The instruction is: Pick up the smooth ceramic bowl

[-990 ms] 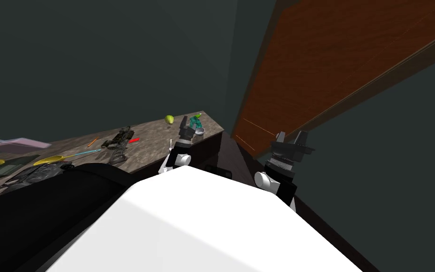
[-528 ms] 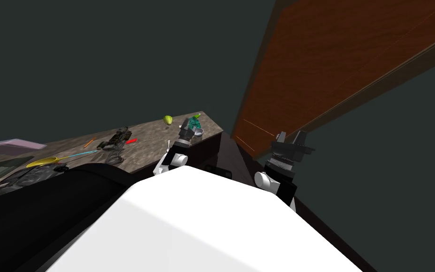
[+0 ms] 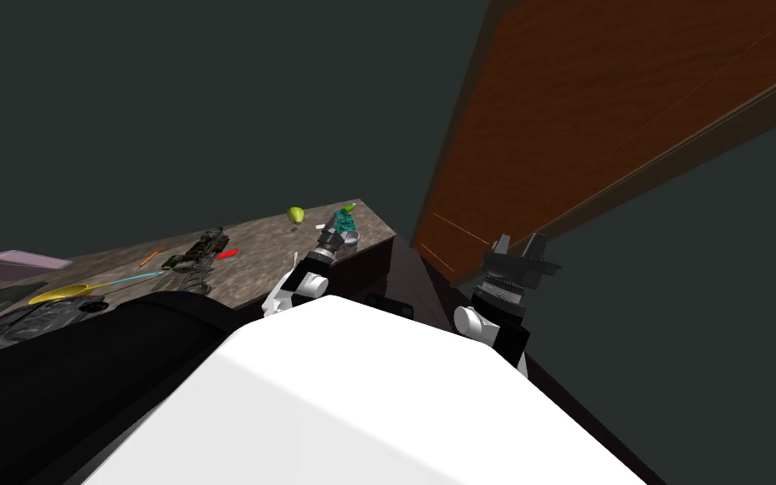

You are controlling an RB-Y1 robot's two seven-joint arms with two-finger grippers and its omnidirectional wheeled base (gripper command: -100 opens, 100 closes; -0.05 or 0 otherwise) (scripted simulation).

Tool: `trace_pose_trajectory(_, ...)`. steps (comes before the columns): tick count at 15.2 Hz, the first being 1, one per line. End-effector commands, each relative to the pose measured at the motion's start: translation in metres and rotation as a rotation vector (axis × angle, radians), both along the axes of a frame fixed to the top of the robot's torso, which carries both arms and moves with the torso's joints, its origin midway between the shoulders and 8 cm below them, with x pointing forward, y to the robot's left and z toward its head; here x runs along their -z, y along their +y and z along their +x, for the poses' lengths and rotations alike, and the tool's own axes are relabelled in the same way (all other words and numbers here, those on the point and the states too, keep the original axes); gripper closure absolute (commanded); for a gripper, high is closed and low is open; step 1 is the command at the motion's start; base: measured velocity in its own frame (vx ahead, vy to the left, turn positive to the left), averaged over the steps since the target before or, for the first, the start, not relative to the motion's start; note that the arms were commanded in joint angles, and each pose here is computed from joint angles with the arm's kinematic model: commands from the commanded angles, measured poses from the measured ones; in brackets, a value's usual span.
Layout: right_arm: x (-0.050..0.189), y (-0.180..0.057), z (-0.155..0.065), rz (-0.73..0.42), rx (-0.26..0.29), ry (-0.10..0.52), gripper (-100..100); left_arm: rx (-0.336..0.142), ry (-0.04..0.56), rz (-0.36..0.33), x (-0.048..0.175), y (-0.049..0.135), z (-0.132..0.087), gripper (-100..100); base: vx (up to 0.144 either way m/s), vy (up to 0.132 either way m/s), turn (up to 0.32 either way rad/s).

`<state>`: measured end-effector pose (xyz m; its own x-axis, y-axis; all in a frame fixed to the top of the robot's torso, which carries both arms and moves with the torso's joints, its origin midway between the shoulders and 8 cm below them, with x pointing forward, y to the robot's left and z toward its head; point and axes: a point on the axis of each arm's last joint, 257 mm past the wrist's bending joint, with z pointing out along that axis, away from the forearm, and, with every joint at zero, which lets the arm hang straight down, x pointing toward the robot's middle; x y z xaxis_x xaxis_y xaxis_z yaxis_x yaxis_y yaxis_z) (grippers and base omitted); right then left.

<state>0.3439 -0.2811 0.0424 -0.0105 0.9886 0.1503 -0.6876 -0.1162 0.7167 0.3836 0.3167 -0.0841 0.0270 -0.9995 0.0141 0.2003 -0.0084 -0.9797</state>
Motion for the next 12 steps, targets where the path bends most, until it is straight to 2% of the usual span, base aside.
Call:
trace_pose_trajectory(1,0.000,0.000,0.000,0.000,0.000,0.000,0,-0.008,0.058,-0.006,0.014,0.010,0.001,-100,0.064,-0.031,0.009)
trace_pose_trajectory(3,0.000,0.000,0.000,0.000,0.000,0.000,0,-0.012,0.081,-0.008,0.019,0.011,0.001,-100,0.052,-0.029,0.004)
trace_pose_trajectory(5,0.000,0.000,0.000,0.000,0.000,0.000,0,-0.022,0.137,-0.014,0.032,0.020,0.001,-100,0.054,-0.026,0.005)
trace_pose_trajectory(6,0.000,0.000,0.000,0.000,0.000,0.000,0,-0.022,0.137,-0.014,0.032,0.020,0.001,-100,0.044,-0.021,0.003)
trace_pose_trajectory(7,0.000,0.000,0.000,0.000,0.000,0.000,0,-0.030,0.180,-0.021,0.041,0.028,-0.001,-100,0.056,-0.037,0.001)
trace_pose_trajectory(11,0.000,0.000,0.000,0.000,0.000,0.000,0,-0.047,0.253,-0.032,0.058,0.038,-0.003,-100,0.067,-0.043,0.008)
trace_pose_trajectory(12,0.000,0.000,0.000,0.000,0.000,0.000,0,-0.056,0.288,-0.041,0.065,0.047,-0.006,-100,0.058,-0.026,0.001)
